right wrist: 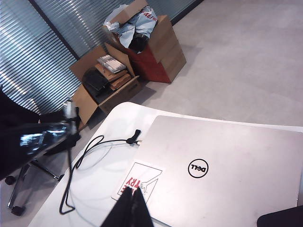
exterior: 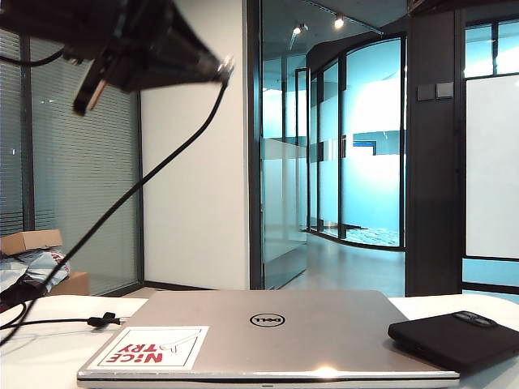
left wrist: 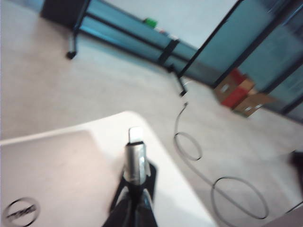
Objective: Pick up the charging cable and the phone, plug the charging cable into the charging port on the phone, and finally place them back on the table.
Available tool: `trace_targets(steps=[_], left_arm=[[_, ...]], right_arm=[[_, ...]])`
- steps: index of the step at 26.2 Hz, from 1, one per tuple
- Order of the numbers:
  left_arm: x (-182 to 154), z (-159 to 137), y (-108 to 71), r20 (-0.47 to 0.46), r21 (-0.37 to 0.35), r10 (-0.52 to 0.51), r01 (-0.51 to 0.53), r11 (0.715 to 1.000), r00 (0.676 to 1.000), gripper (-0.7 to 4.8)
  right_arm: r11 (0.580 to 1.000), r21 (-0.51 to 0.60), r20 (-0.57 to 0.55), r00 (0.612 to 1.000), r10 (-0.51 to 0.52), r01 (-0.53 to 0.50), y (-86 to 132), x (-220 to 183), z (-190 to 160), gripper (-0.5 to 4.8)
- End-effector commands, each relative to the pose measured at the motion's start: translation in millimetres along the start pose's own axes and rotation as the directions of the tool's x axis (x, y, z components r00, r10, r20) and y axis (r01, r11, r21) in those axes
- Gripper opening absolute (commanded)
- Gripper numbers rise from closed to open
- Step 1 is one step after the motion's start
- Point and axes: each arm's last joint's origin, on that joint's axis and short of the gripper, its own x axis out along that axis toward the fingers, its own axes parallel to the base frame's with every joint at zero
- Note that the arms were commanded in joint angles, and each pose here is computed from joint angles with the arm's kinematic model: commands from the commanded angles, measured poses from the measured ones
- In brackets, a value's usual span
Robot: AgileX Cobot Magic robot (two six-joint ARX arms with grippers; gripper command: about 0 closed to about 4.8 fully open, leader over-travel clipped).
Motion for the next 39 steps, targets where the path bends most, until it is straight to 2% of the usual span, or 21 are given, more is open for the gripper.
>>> trace_targets(steps=[1, 6, 8, 12, 14, 15, 17, 20, 21, 22, 23, 27, 28, 29, 31, 32, 34, 39], left_arm=[[0, 3, -14.1, 0.05, 0.009, -0.085, 0.085, 0.996, 0.995, -0.07], [1, -1, -17.9, 0.028, 0.011, -0.097, 0.097, 0.995, 0.995, -0.07], [1, -4, -16.5, 0.004, 0.015, -0.083, 0.083, 0.996, 0.997, -0.07], [1, -13, -11.1, -0.091, 0.011, -0.029, 0.03, 0.999, 0.995, -0.07], [1, -19, -7.9, -0.148, 0.089, 0.003, 0.01, 0.996, 0.989, -0.07], [0, -21, -6.3, -0.172, 0.145, 0.017, 0.008, 0.989, 0.985, -0.07], [0, -25, -4.1, -0.209, 0.202, 0.037, 0.006, 0.979, 0.977, -0.07], [1, -31, -0.5, -0.241, 0.209, 0.054, -0.003, 0.978, 0.969, -0.07], [3, -36, 2.0, -0.26, 0.208, 0.065, -0.01, 0.978, 0.963, -0.07], [4, -38, 3.3, -0.269, 0.208, 0.07, -0.013, 0.978, 0.961, -0.07], [6, -41, 5.2, -0.284, 0.207, 0.078, -0.018, 0.978, 0.956, -0.07], [15, -52, 12.4, -0.334, 0.204, 0.105, -0.037, 0.978, 0.937, -0.07], [17, -55, 13.8, -0.344, 0.204, 0.111, -0.041, 0.978, 0.932, -0.07], [18, -57, 15.5, -0.357, 0.204, 0.118, -0.046, 0.978, 0.927, -0.07], [20, -60, 17.3, -0.37, 0.203, 0.124, -0.05, 0.978, 0.921, -0.07], [20, -60, 17.3, -0.37, 0.203, 0.124, -0.05, 0.978, 0.921, -0.07], [20, -60, 17.0, -0.365, 0.203, 0.121, -0.048, 0.978, 0.923, -0.07], [21, -58, 16.3, -0.352, 0.204, 0.114, -0.043, 0.978, 0.929, -0.07]], right_arm=[[0.999, 0.017, -0.018, 0.999, -0.035, 0.035, -1, -1, -1, -0.05], [0.974, 0.159, -0.078, 0.985, -0.151, 0.162, -12, -2, -8, -0.05], [0.949, 0.212, -0.103, 0.971, -0.216, 0.233, -22, -3, -8, -0.05], [0.917, 0.309, -0.137, 0.966, -0.221, 0.254, -41, -1, -14, -0.05], [0.893, 0.376, -0.148, 0.967, -0.206, 0.248, -53, 1, -22, -0.05], [0.877, 0.413, -0.151, 0.968, -0.199, 0.245, -61, 2, -26, -0.05], [0.841, 0.487, -0.149, 0.971, -0.185, 0.235, -73, 3, -34, -0.05], [0.811, 0.543, -0.145, 0.976, -0.163, 0.216, -87, 4, -46, -0.05], [0.771, 0.598, -0.14, 0.975, -0.17, 0.22, -94, 4, -53, -0.05], [0.753, 0.618, -0.141, 0.974, -0.178, 0.227, -97, 4, -56, -0.05], [0.723, 0.646, -0.147, 0.969, -0.198, 0.246, -102, 3, -61, -0.05], [0.679, 0.66, -0.183, 0.945, -0.272, 0.323, -112, 5, -73, -0.04], [0.671, 0.661, -0.197, 0.941, -0.276, 0.336, -113, 6, -75, 0.08], [0.658, 0.663, -0.227, 0.934, -0.277, 0.357, -116, 9, -79, 0.92], [0.636, 0.671, -0.285, 0.925, -0.251, 0.38, -120, 15, -84, 3.11], [0.629, 0.675, -0.307, 0.922, -0.237, 0.386, -122, 18, -86, 3.66], [0.616, 0.679, -0.338, 0.915, -0.221, 0.4, -126, 23, -89, 4.0], [0.596, 0.699, -0.333, 0.917, -0.219, 0.396, -137, 39, -92, 4.0]])
